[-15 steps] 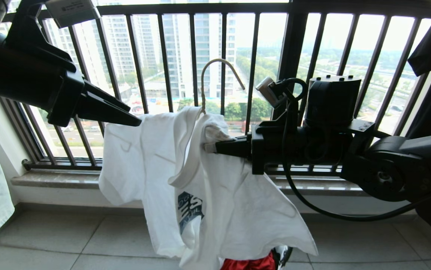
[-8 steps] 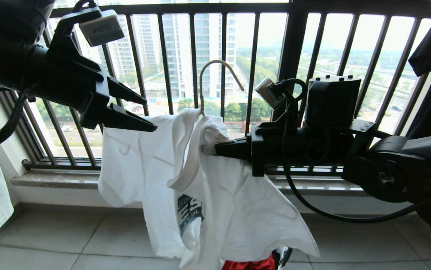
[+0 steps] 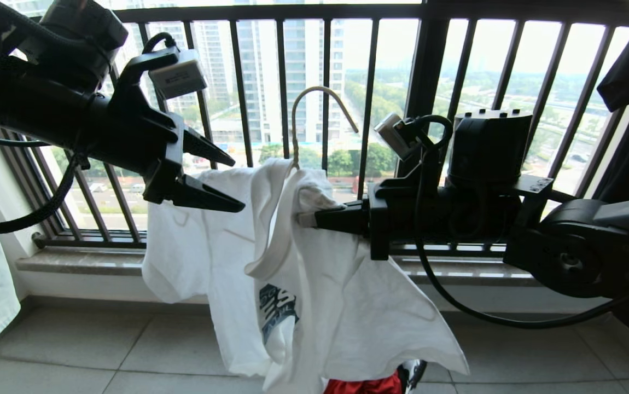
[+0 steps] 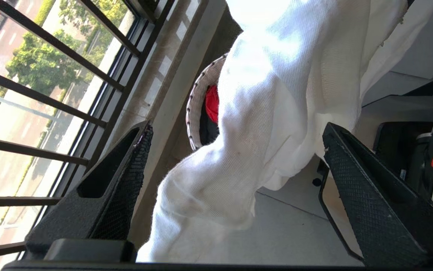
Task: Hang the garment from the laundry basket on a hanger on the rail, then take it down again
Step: Hang the clothes rack on the clothesline
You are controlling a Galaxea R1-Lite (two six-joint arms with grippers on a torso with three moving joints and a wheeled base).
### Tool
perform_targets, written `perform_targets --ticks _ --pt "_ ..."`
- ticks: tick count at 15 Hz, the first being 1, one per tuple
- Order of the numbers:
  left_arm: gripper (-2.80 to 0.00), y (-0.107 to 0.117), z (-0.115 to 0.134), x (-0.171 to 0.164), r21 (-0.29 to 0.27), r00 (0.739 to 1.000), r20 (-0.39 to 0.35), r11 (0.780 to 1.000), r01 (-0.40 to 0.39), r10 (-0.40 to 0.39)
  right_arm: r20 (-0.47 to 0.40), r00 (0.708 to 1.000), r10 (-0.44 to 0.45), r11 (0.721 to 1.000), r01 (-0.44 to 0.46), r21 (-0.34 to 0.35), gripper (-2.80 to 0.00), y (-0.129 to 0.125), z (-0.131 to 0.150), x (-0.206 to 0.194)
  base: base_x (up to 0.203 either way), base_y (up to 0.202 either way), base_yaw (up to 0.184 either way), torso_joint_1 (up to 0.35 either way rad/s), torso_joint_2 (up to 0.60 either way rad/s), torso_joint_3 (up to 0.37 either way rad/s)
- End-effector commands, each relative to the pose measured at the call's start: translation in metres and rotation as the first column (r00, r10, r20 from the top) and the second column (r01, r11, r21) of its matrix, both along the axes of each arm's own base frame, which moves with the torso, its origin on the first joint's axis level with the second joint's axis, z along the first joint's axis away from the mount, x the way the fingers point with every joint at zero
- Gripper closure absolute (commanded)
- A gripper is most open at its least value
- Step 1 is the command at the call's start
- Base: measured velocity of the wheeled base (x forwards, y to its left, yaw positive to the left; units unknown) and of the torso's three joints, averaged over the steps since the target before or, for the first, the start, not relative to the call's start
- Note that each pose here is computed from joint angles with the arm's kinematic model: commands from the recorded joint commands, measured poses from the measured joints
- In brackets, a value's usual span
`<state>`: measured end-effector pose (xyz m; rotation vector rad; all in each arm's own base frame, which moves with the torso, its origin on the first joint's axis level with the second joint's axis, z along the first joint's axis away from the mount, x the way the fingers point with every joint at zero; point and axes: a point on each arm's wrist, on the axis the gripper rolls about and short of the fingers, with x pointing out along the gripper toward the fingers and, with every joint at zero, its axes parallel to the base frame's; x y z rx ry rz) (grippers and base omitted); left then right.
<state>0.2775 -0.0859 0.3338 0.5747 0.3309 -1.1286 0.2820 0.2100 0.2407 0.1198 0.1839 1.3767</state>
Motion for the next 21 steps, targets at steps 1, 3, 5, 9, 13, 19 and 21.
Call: perform_targets --ticks 1,3,5,9,13,19,21 --pt "-2.8 -0.003 -0.011 0.011 -0.002 0.999 -0.038 1.0 0.019 -0.019 0.004 1.0 0.008 1.0 -0.008 0.004 0.0 0.0 0.001 -0.002 0.0 0.0 0.0 0.0 0.0 0.0" --pt "-2.8 -0.005 -0.014 0.015 -0.021 0.998 -0.053 0.999 0.04 -0.042 0.007 1.0 0.007 1.0 -0.007 0.005 0.0 -0.001 0.002 -0.003 0.0 0.0 0.0 0.0 0.0 0.0" --pt "-2.8 -0.005 -0.015 0.015 -0.028 0.997 -0.061 0.998 0.049 -0.051 0.011 1.0 0.009 1.0 -0.009 0.008 0.0 -0.001 0.004 -0.004 0.0 0.0 0.0 0.0 0.0 0.0" --pt "-2.8 -0.006 -0.018 0.018 -0.035 0.995 -0.072 0.998 0.059 -0.062 0.018 1.0 0.007 1.0 -0.007 0.013 0.0 -0.003 0.007 -0.006 0.0 0.0 0.0 0.0 0.0 0.0" --pt "0.0 -0.008 -0.021 0.02 -0.033 0.995 -0.079 0.998 0.063 -0.065 0.024 1.0 0.007 1.0 -0.007 0.017 0.0 -0.004 0.01 -0.008 0.0 0.0 0.0 0.0 0.0 0.0" --pt "0.0 -0.01 -0.025 0.025 -0.031 0.994 -0.09 0.997 0.065 -0.068 0.028 1.0 0.005 1.0 -0.006 0.02 0.0 -0.004 0.011 -0.007 0.0 0.0 0.0 0.0 0.0 0.0" --pt "0.0 -0.01 -0.025 0.024 -0.031 0.994 -0.087 0.997 0.065 -0.068 0.028 1.0 0.004 1.0 -0.004 0.021 0.0 -0.004 0.011 -0.007 0.0 0.0 0.0 0.0 0.0 0.0"
